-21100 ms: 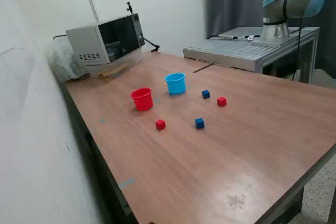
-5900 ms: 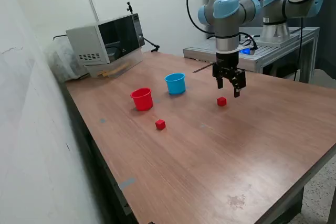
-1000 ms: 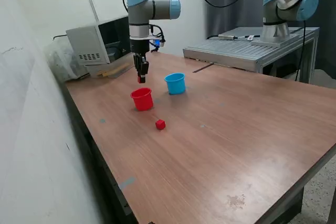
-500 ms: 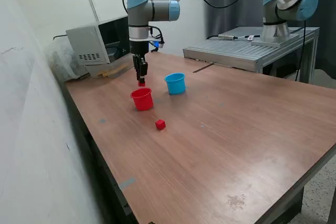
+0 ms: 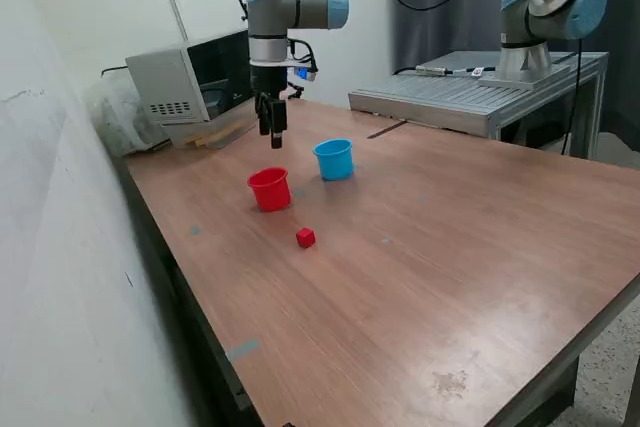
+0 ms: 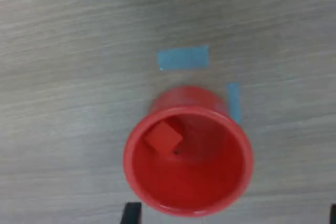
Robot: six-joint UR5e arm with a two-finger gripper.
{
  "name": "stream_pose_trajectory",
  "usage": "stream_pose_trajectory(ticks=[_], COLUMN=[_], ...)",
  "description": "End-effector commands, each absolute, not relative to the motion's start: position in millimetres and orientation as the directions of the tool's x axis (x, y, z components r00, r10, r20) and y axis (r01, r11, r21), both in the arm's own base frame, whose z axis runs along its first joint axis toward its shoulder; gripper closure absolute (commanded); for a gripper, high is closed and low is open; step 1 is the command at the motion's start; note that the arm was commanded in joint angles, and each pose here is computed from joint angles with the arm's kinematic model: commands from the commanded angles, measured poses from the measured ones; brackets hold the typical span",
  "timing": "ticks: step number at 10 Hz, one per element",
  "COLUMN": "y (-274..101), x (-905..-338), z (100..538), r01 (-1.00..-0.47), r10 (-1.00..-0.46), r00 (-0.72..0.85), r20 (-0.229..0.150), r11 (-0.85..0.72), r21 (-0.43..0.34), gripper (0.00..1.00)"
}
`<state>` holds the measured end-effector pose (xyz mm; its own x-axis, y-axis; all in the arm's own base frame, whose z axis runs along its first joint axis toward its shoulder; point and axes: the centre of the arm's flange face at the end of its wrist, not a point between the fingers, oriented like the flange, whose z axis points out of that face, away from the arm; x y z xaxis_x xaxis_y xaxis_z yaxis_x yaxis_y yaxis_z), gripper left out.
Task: Place red objects in the red bin, and blue objects in the blue bin.
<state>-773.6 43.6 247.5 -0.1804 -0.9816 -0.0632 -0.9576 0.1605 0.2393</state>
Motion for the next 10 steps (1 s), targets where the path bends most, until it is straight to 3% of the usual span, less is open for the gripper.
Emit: stream_pose_trajectory(ticks=[1,2,4,9,10], y=[-7,-35,-106,-159,-164], x=[-742,-724,-686,-659,-664], z=[308,340,377,385,376], r01=[-0.953,-0.948,-0.945,-0.927,-0.924], r10=[-0.991,-0.995,-0.988,-0.974,-0.974], r00=[-0.121,-0.076,0.125,0.207,0.217], r20=[-0.063,-0.064,-0.089,-0.090,-0.073], r11=[0.098,0.052,-0.146,-0.224,-0.229], r21=[0.288,0.314,0.292,0.299,0.305], gripper=[0.00,0.00,0.00,0.00,0.00])
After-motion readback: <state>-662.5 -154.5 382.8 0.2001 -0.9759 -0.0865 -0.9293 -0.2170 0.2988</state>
